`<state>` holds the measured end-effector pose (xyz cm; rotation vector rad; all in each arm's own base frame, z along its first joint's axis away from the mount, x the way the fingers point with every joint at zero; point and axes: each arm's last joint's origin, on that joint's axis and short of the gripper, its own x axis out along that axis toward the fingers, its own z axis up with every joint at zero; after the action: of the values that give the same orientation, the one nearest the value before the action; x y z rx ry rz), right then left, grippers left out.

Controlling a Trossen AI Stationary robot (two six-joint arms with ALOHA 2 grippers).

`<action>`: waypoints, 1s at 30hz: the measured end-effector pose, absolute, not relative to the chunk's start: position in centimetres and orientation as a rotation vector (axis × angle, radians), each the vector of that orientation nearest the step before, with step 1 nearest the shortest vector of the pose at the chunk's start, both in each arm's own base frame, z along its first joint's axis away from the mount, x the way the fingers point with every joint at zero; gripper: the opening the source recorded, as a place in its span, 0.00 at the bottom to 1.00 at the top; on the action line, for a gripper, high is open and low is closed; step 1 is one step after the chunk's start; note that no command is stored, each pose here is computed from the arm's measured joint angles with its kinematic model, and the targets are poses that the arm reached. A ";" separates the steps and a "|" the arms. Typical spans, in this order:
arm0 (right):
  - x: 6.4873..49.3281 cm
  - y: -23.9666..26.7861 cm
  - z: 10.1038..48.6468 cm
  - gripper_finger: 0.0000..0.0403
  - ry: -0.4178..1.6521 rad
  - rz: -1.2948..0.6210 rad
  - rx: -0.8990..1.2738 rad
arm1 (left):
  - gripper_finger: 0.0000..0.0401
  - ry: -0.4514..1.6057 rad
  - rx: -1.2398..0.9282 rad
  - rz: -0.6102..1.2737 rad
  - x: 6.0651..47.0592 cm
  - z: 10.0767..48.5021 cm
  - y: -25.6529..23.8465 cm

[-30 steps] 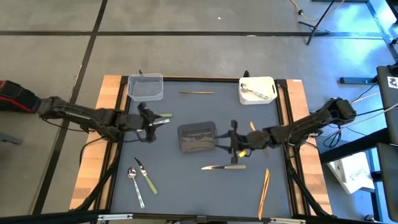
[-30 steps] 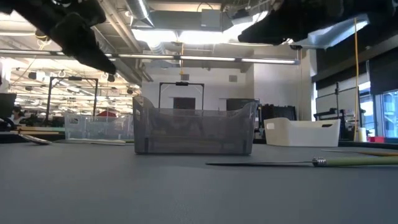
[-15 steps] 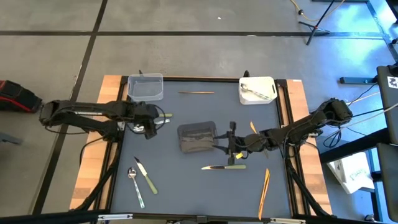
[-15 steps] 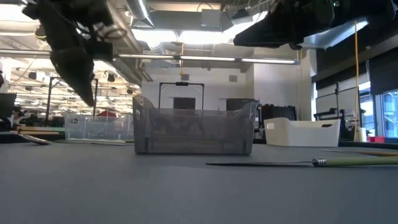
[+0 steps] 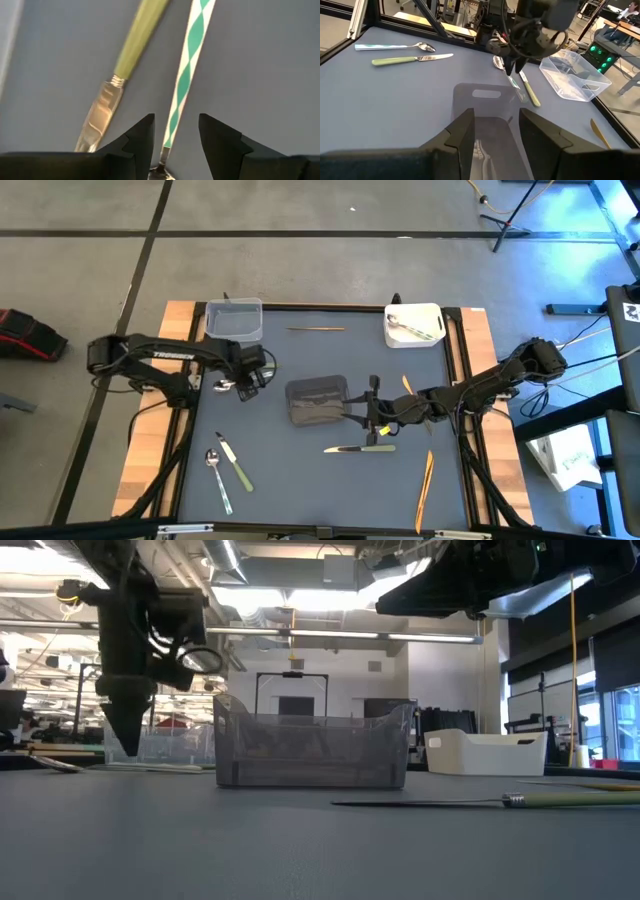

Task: Sort silverware by color (type)
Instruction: Put the white green spoon into the white bin

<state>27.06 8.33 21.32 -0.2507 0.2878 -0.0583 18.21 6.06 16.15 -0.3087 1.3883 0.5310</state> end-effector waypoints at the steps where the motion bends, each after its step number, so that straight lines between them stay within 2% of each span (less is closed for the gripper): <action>1: 27.1 8.3 21.3 0.35 0.288 -0.058 -0.251 | 0.37 1.397 -0.308 0.531 18.3 15.9 6.1; 13: 27.1 8.3 21.3 0.35 0.288 -0.059 -0.249 | 0.36 1.488 -0.253 0.508 19.2 13.9 6.5; 17: 27.1 8.3 21.3 0.35 0.289 -0.058 -0.248 | 0.29 1.496 -0.256 0.484 19.4 13.7 6.5; 25: 27.3 8.4 20.9 0.35 0.299 -0.058 -0.252 | 0.06 1.501 -0.240 0.449 19.4 13.6 6.4; 30: 27.4 8.4 20.7 0.35 0.303 -0.058 -0.253 | 0.06 1.488 -0.190 0.434 19.7 14.1 6.0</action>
<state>27.37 8.43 20.69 -0.2533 0.3032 -0.0577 19.69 5.95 14.14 -0.1901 1.4879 0.4337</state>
